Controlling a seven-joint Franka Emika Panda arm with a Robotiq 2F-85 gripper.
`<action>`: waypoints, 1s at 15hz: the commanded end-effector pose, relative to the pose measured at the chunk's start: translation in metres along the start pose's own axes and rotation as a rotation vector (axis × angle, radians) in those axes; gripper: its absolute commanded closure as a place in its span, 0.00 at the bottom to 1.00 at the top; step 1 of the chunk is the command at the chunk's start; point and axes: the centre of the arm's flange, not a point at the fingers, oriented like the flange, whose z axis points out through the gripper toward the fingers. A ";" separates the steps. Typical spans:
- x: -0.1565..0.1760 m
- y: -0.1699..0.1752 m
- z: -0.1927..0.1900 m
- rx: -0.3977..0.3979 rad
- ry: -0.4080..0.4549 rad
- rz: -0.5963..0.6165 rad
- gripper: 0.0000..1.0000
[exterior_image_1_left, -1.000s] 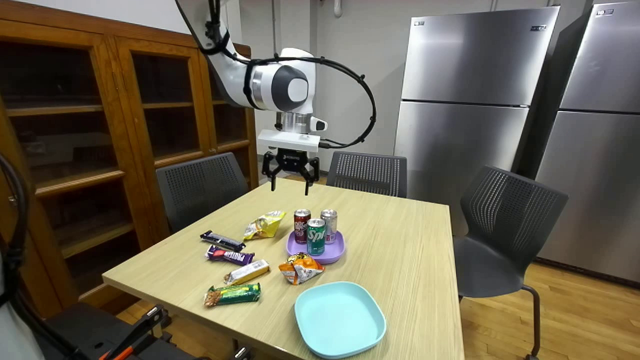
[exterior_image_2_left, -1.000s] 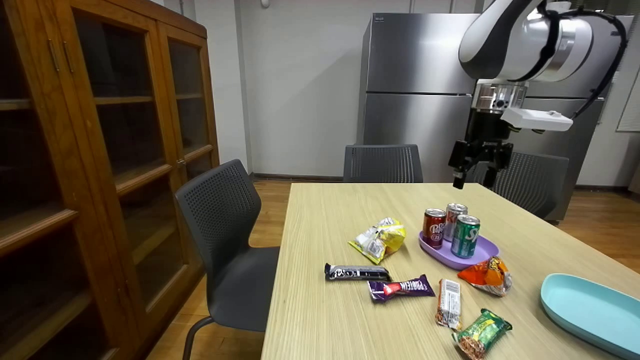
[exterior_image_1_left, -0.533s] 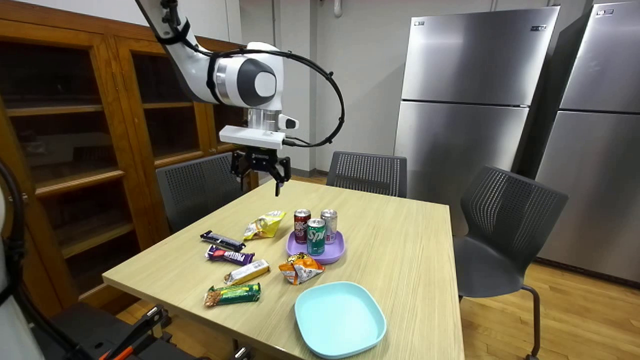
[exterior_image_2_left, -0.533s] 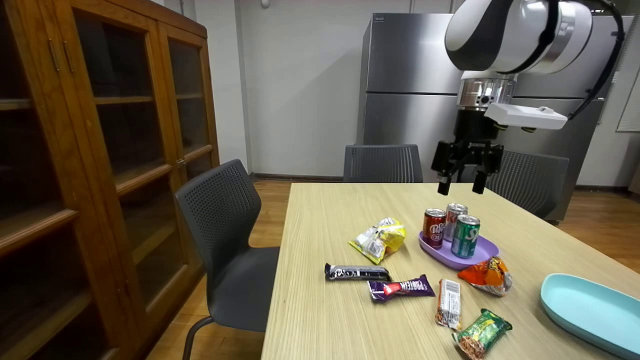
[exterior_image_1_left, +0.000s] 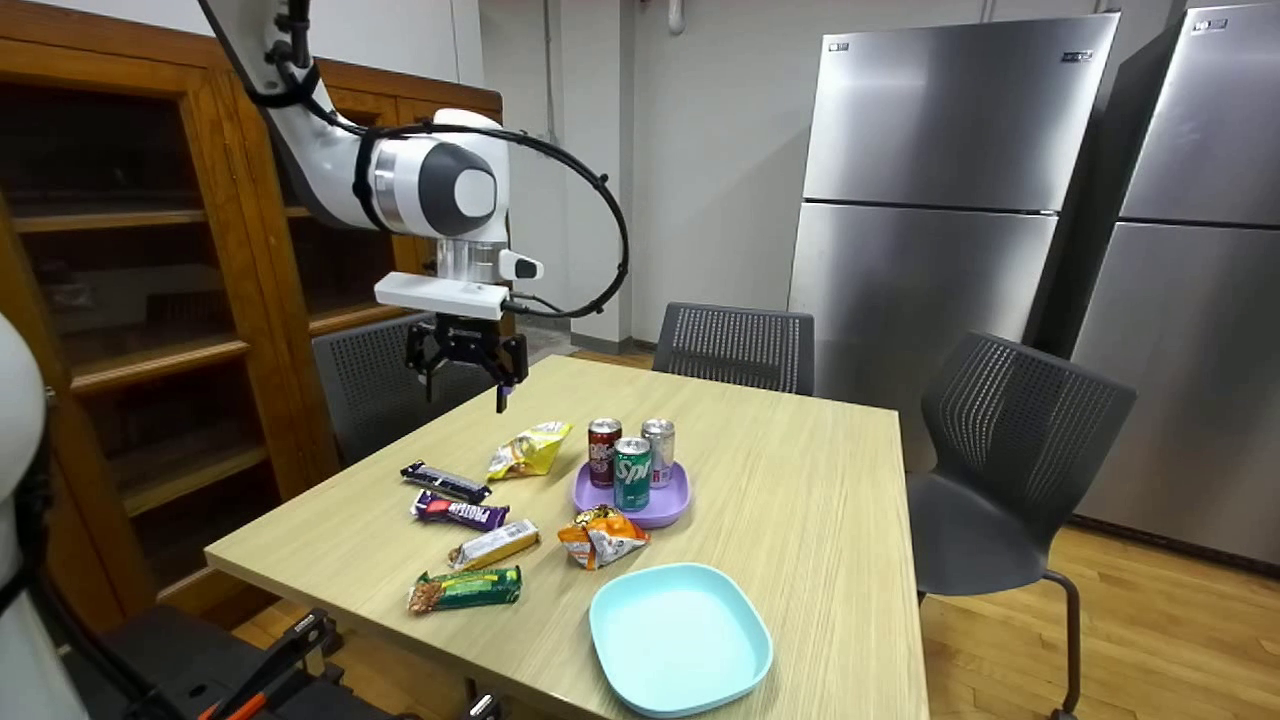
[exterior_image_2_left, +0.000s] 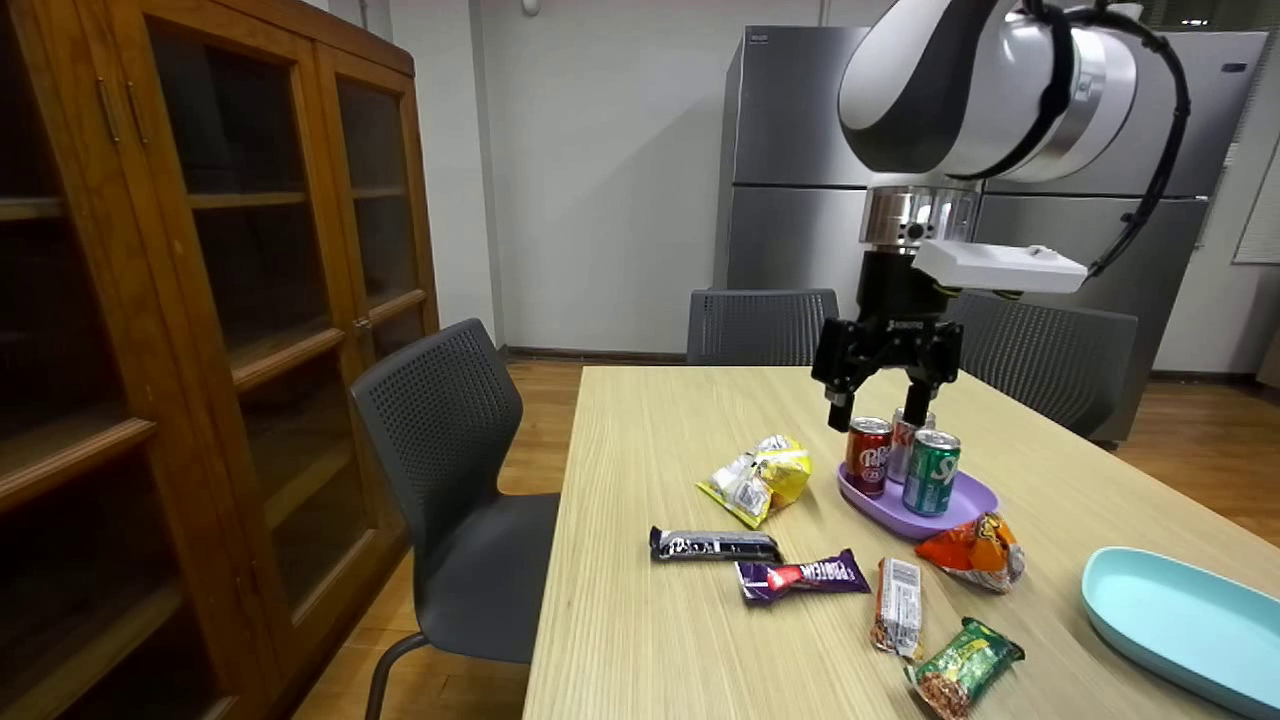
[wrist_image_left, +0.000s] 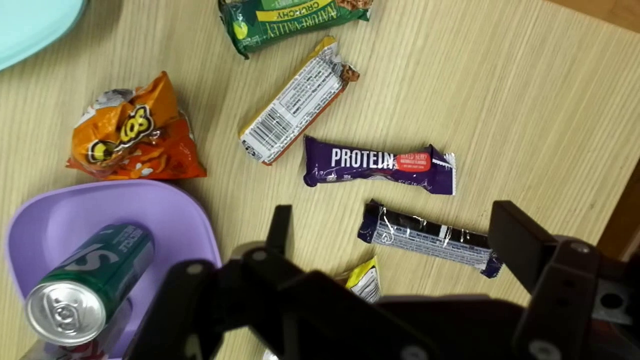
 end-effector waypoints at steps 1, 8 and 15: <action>0.001 -0.018 0.022 -0.018 0.024 0.029 0.00; 0.008 -0.036 0.073 -0.074 0.025 0.096 0.00; 0.007 -0.036 0.105 -0.083 -0.034 0.074 0.00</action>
